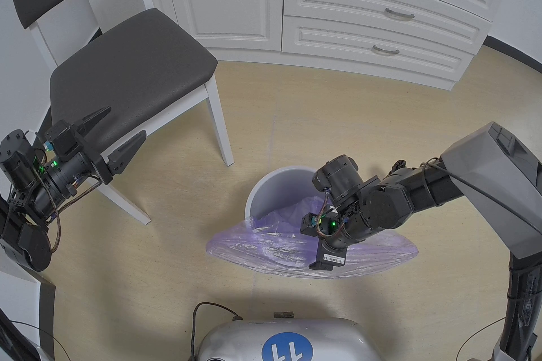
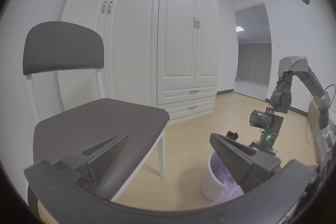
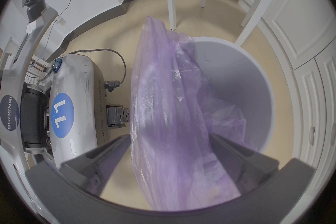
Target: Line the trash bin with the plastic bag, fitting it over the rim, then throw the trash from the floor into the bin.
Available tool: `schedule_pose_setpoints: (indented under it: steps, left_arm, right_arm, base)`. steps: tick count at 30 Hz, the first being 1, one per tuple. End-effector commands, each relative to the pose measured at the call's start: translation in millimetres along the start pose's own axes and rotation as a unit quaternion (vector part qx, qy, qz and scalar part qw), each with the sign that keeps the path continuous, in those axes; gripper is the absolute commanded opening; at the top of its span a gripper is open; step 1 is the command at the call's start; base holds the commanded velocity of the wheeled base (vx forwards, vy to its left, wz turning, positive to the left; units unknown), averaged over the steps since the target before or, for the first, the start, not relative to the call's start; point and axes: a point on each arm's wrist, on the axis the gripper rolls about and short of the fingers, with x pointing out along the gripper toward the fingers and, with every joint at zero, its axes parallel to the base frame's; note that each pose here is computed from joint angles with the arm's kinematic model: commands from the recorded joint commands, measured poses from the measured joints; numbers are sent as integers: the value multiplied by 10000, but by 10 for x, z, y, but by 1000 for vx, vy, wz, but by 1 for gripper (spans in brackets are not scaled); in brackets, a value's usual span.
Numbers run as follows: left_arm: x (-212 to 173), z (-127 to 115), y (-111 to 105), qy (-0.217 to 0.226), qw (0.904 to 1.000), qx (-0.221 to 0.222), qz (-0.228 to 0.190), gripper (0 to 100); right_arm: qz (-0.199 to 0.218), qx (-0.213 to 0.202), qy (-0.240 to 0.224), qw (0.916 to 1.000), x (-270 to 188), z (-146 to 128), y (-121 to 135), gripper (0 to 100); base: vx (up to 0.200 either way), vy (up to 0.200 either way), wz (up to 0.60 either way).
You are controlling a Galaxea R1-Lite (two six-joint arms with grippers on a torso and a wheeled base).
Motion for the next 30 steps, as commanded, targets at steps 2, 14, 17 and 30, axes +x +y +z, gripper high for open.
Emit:
schedule_pose_setpoints:
  steps: [2,14,17,30]
  left_arm:
    - [7,-19,-2,24,10000,-12,-8,100]
    - [19,-32,-16,36,10000,-24,-40,100]
    - [19,-32,-16,35,10000,-24,-47,100]
    - [24,-51,-15,60,10000,-26,-50,100]
  right_arm:
    - [81,21,-51,10000,63,-12,-21,0]
    - [-419,28,-514,9978,-46,246,-312,0]
    - [-570,50,-632,9964,-23,308,-410,0]
    - [-1547,386,-828,9837,67,405,-918,0]
  base:
    - [0,0,0]
    - [0,0,0]
    - [0,0,0]
    - [0,0,0]
